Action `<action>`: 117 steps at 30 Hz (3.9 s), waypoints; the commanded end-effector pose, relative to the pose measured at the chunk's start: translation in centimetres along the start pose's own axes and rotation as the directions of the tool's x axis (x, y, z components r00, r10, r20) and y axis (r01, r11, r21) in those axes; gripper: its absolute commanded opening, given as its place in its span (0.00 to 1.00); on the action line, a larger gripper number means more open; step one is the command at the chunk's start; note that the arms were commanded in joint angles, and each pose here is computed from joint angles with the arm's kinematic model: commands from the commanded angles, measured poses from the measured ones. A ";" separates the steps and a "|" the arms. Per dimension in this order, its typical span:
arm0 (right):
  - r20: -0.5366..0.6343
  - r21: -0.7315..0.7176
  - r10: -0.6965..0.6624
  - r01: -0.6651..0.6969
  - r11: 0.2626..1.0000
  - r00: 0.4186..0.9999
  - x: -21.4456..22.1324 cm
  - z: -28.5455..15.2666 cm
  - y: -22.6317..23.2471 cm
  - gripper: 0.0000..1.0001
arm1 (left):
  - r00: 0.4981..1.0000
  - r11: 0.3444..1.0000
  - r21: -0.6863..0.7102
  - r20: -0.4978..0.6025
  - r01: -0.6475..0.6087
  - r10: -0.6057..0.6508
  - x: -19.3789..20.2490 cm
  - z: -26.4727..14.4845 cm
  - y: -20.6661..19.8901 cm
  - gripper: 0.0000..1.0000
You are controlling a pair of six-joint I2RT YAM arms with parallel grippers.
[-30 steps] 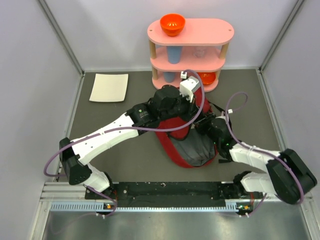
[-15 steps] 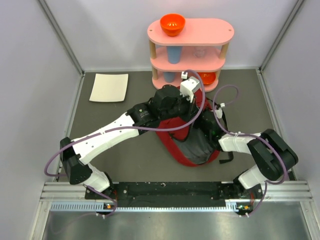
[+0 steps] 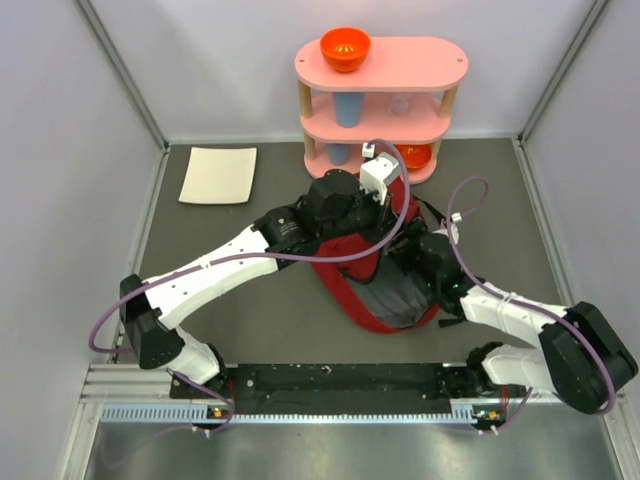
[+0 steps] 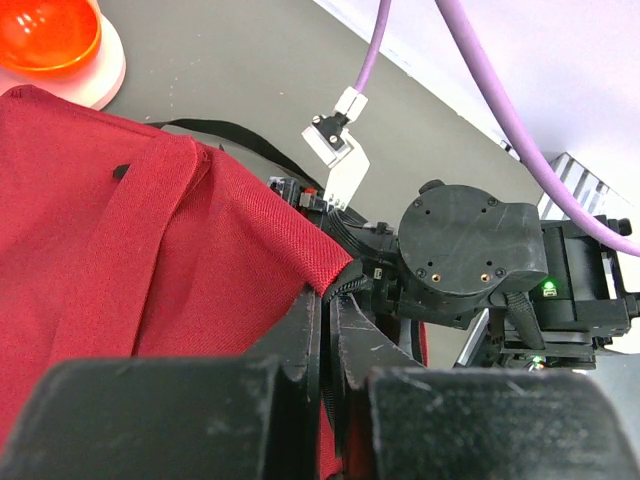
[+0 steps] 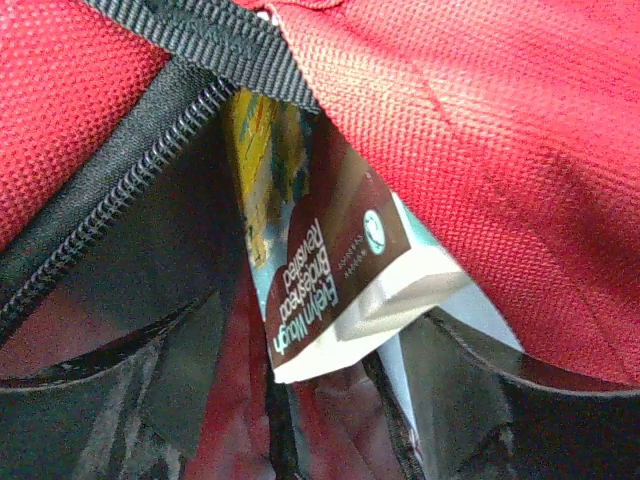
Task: Pack the student bag
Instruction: Place the book in the student bag, then zip the student bag at the center of the board.
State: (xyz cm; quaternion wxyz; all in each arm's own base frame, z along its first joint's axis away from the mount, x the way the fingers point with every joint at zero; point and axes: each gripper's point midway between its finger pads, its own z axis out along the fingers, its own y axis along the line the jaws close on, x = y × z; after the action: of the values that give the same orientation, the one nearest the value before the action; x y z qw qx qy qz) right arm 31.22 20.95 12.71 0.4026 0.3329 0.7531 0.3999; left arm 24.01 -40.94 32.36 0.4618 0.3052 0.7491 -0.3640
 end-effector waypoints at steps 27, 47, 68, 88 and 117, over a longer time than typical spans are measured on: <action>-0.043 -0.007 -0.141 0.141 0.990 0.989 0.1 -1.2 -0.5 0.74 | 0.991 0.999 0.009 0.130 0.031 -0.032 -2.3 -1.7 0.0 0.00; 0.385 0.187 -0.320 0.267 0.945 0.866 -12.5 -17.5 0.1 0.76 | 0.993 0.972 0.226 -0.112 0.069 -0.045 4.5 0.3 -2.4 0.68; -0.109 -0.160 -0.456 0.437 0.885 0.884 -1.6 -12.1 6.5 0.65 | 0.911 0.879 -0.279 -0.031 0.388 -0.412 12.6 -2.7 14.8 0.97; -0.538 -0.212 -0.567 0.551 0.807 0.623 10.4 -7.2 -1.5 0.45 | 0.807 0.819 -0.216 -0.164 0.532 -0.567 18.1 2.4 15.1 0.29; -0.481 -0.460 -0.755 0.604 0.651 0.446 14.0 -4.8 1.5 0.40 | 0.832 0.845 -0.169 -0.160 0.507 -0.531 15.0 0.4 13.5 0.06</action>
State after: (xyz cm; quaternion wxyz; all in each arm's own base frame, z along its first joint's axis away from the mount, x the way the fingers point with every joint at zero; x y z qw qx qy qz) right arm 19.98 29.02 7.53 0.2437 -0.1529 0.8989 0.3303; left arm 28.72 -30.97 11.27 0.2559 0.0766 0.8928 -0.3627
